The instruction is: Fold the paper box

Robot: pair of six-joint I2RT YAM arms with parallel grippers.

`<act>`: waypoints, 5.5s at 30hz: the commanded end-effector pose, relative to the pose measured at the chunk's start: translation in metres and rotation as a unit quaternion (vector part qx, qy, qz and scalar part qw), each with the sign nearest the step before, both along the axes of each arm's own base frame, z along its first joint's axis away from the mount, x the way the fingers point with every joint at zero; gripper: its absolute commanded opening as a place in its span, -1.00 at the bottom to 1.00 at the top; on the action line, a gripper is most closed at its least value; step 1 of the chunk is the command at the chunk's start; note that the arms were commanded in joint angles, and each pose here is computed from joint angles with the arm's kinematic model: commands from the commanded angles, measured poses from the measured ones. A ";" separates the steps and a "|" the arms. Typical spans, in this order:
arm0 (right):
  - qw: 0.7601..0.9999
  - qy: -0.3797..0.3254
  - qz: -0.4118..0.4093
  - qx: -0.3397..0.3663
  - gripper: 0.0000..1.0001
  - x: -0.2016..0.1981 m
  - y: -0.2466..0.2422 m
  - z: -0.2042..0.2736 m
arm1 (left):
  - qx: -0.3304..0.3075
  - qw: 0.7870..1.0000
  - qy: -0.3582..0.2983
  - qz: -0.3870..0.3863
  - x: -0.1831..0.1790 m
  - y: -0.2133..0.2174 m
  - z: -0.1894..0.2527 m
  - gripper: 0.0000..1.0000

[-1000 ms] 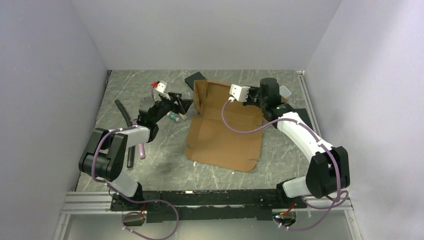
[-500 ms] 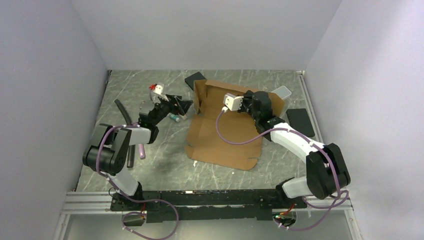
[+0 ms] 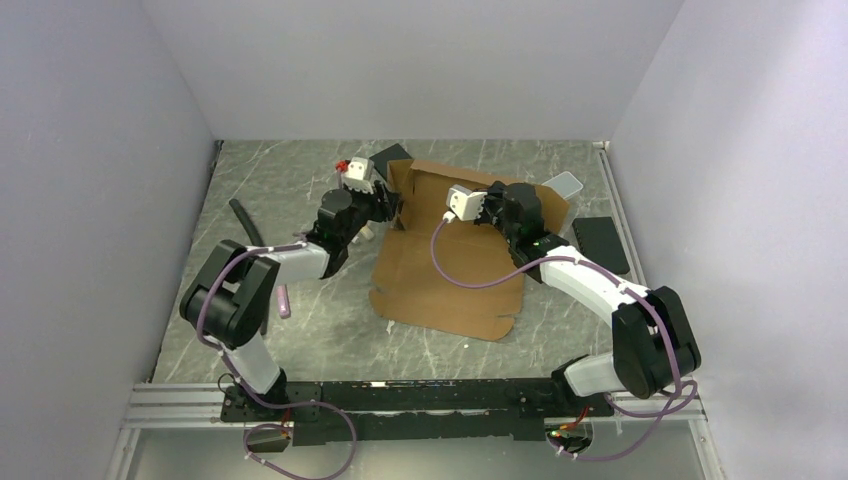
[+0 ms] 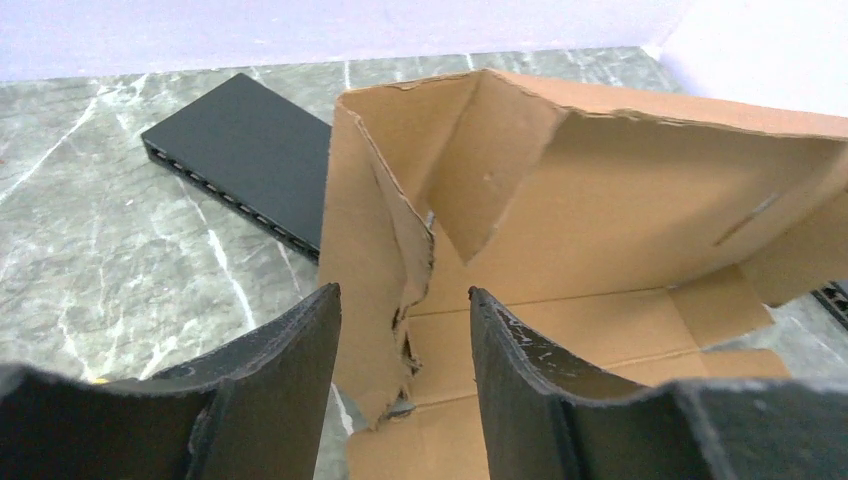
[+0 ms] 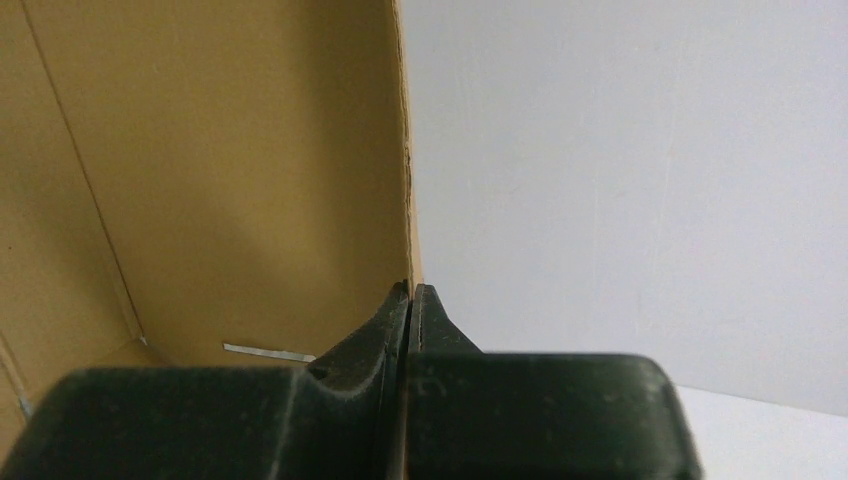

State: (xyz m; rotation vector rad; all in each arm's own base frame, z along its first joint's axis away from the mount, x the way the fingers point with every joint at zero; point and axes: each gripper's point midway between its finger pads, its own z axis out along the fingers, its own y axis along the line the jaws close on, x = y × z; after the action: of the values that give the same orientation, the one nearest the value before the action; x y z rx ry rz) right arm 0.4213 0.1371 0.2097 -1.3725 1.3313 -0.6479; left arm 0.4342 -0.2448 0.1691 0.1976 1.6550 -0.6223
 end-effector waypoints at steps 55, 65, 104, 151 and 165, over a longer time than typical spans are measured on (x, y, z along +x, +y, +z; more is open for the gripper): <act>0.996 -0.050 -0.032 0.063 -1.00 -0.023 0.029 0.002 | -0.001 0.962 0.267 -0.055 -0.063 0.001 -0.010 -1.00; 0.998 -0.051 0.031 0.014 -1.00 -0.054 0.036 -0.017 | -0.041 0.959 0.278 -0.047 -0.082 0.005 -0.020 -1.00; 0.994 -0.065 0.056 -0.073 -1.00 -0.080 0.031 -0.060 | -0.131 0.929 0.329 -0.104 -0.114 -0.014 -0.024 -0.87; 0.994 -0.036 0.081 -0.066 -1.00 -0.091 0.039 -0.077 | 0.130 0.976 -0.127 -0.122 -0.018 -0.010 -0.031 0.15; 0.996 -0.013 0.082 -0.042 -1.00 -0.091 0.048 -0.074 | 0.105 0.985 -0.136 -0.012 0.008 -0.025 -0.031 -1.00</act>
State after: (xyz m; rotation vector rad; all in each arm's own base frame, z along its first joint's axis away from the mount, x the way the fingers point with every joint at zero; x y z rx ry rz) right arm 0.3416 0.1789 0.1768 -1.3919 1.0670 -0.7326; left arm 0.4262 -0.2626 0.0985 0.5342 1.5566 -0.4304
